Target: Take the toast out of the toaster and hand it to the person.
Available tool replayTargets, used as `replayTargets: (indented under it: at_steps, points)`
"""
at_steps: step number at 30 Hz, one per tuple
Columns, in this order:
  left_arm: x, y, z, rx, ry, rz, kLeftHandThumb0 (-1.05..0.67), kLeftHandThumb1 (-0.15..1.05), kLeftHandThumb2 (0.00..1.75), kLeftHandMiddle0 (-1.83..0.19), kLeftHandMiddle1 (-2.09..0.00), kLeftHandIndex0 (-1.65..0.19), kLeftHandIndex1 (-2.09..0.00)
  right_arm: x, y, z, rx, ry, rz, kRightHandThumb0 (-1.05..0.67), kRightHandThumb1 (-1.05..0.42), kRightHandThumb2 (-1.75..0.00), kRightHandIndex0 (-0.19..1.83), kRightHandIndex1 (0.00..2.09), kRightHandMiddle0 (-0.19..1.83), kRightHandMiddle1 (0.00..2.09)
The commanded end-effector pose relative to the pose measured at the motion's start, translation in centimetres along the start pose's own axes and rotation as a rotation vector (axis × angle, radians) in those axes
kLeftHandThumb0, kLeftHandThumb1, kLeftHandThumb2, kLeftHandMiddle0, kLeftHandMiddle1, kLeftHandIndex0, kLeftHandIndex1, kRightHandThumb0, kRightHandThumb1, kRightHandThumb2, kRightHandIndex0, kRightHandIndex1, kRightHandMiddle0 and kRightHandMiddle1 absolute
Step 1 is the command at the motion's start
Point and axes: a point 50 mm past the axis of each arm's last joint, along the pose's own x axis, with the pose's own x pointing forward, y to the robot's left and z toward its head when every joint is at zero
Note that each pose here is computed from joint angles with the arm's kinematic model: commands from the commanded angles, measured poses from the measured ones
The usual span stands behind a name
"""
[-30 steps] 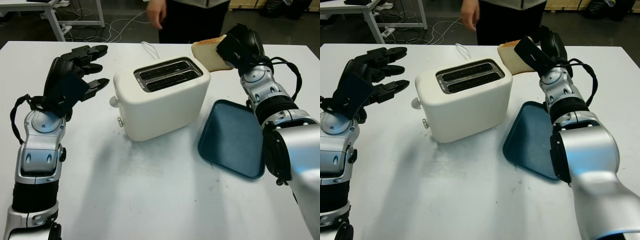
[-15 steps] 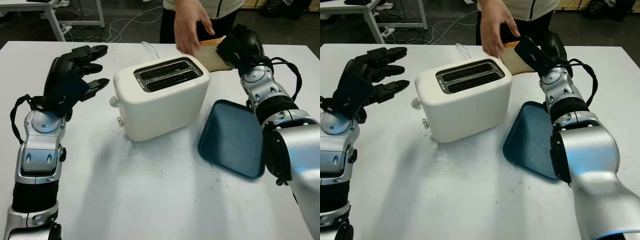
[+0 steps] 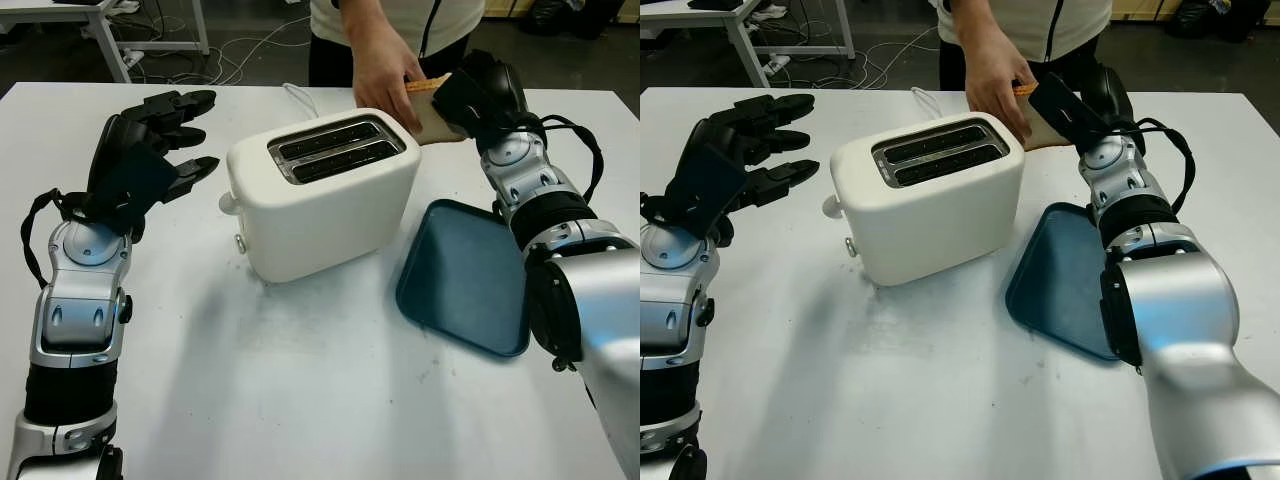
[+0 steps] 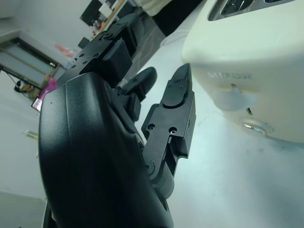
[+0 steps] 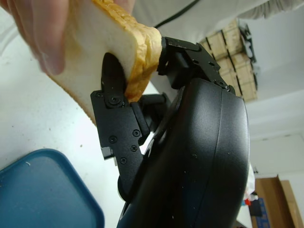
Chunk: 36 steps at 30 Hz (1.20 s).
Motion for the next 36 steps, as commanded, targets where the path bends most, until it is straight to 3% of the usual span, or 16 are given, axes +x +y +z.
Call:
replayTargets:
  at_steps: [1,18,23,26,28,29,30,32,34,36]
  points:
    - [0.06,0.08,0.25,0.002,-0.019,0.003,-0.34,0.92,0.1,-0.4,-0.74,-0.67,-0.02,0.0,-0.1,0.1,0.002,-0.017,-0.006,-0.11,-0.92,-0.28,0.66,1.75,0.47,1.75]
    - [0.06,0.0,0.23,0.0,-0.02,0.006,-0.33,0.92,0.1,-0.39,-0.76,-0.67,-0.02,0.01,0.15,0.34,0.029,-0.015,0.006,-0.14,-0.92,-0.3,0.63,1.75,0.46,1.75]
    - [0.0,0.02,0.18,-0.002,-0.021,0.007,-0.32,0.92,0.1,-0.38,-0.76,-0.67,-0.02,-0.1,0.29,0.43,0.024,-0.054,0.009,-0.17,-0.92,-0.29,0.7,1.75,0.5,1.75]
    - [-0.04,0.04,0.15,-0.003,-0.017,0.008,-0.32,0.92,0.1,-0.38,-0.75,-0.67,-0.02,-0.12,0.27,0.55,0.024,-0.069,0.005,-0.22,-0.92,-0.24,0.72,1.75,0.52,1.75]
    - [-0.08,0.04,0.13,-0.001,-0.018,0.009,-0.32,0.92,0.1,-0.38,-0.75,-0.67,-0.02,-0.11,0.22,0.54,0.032,-0.069,0.007,-0.3,-0.92,-0.21,0.61,1.73,0.46,1.67]
    - [-0.11,0.04,0.1,-0.005,-0.018,0.008,-0.32,0.92,0.1,-0.38,-0.75,-0.67,-0.02,-0.14,0.2,0.49,0.037,-0.073,0.008,-0.35,-0.92,-0.21,0.57,1.63,0.48,1.49]
    - [-0.17,0.03,0.07,-0.011,-0.019,0.009,-0.32,0.92,0.11,-0.37,-0.75,-0.66,-0.02,-0.16,0.19,0.41,0.051,-0.073,0.021,-0.4,-0.92,-0.21,0.61,1.4,0.56,1.18]
    - [-0.31,0.02,0.02,-0.018,-0.02,0.014,-0.31,0.92,0.11,-0.37,-0.75,-0.67,-0.02,-0.2,0.17,0.3,0.055,-0.083,0.06,-0.53,-0.92,-0.29,0.67,0.56,0.64,0.39]
    - [-0.54,0.05,0.01,-0.02,-0.021,0.017,-0.32,0.92,0.11,-0.37,-0.75,-0.67,-0.02,-0.38,0.09,0.1,0.055,-0.113,0.111,-0.6,-0.92,-0.36,0.58,0.21,0.55,0.11]
    - [-0.81,0.1,0.09,-0.016,-0.025,0.019,-0.33,0.92,0.11,-0.37,-0.74,-0.66,-0.02,-0.8,-0.02,-0.37,0.107,-0.153,0.164,-0.62,-0.92,-0.43,0.42,0.05,0.39,0.02]
